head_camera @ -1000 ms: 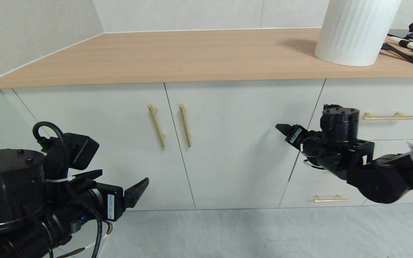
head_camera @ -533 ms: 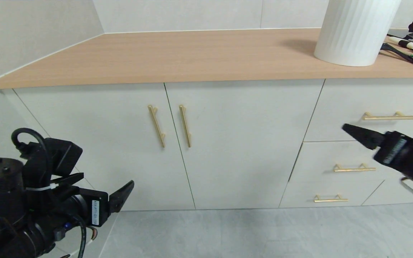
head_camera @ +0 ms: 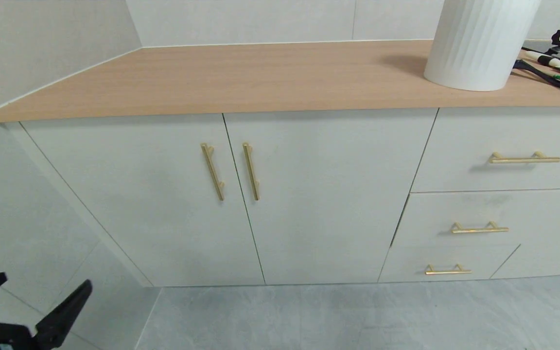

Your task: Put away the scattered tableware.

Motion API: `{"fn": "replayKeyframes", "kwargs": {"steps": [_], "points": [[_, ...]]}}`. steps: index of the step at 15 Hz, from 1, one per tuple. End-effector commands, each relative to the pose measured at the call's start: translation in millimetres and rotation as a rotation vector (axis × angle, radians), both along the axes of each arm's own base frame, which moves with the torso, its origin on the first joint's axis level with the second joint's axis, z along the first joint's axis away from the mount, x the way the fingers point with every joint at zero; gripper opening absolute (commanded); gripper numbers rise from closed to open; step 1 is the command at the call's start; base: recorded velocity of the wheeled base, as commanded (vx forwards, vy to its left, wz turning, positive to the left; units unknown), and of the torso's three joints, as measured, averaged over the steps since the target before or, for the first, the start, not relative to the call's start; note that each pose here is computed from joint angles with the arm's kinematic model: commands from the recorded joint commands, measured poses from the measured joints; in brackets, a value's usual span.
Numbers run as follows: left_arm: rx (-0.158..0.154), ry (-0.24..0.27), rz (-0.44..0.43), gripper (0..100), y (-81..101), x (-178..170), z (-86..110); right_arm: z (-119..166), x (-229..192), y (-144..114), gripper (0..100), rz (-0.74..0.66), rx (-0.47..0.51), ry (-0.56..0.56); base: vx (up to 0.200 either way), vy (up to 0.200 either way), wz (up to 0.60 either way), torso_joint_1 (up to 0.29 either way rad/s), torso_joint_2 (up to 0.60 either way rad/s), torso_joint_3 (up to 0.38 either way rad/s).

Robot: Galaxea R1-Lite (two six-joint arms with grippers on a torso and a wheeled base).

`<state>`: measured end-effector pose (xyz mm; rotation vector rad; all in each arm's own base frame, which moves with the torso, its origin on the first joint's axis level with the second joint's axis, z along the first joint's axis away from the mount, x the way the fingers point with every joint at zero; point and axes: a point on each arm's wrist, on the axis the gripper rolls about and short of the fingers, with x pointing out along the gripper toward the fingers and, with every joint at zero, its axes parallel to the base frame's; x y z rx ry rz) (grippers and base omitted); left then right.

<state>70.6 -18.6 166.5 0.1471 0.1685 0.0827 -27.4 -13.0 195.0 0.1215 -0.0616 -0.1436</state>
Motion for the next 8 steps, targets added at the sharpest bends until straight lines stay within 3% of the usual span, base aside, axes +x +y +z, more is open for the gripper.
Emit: {"fn": "replayKeyframes", "kwargs": {"steps": [1,4,8], "points": [[0.051,-0.124,0.129,100,25.6,-56,-11.1,-16,-38,3,100,-0.144,-0.019,-0.11,0.0,0.0,0.0,0.0,0.0,0.0],[0.051,-0.156,0.232,100,32.6,-93,-27.7,-45,-31,6,100,-0.226,-0.127,-0.048,0.0,0.0,0.0,0.0,0.0,0.0],[0.054,-0.183,0.336,100,27.0,-107,-60.8,-60,-19,5,100,-0.28,-0.122,-0.047,0.0,0.0,0.0,0.0,0.0,0.0]]}}
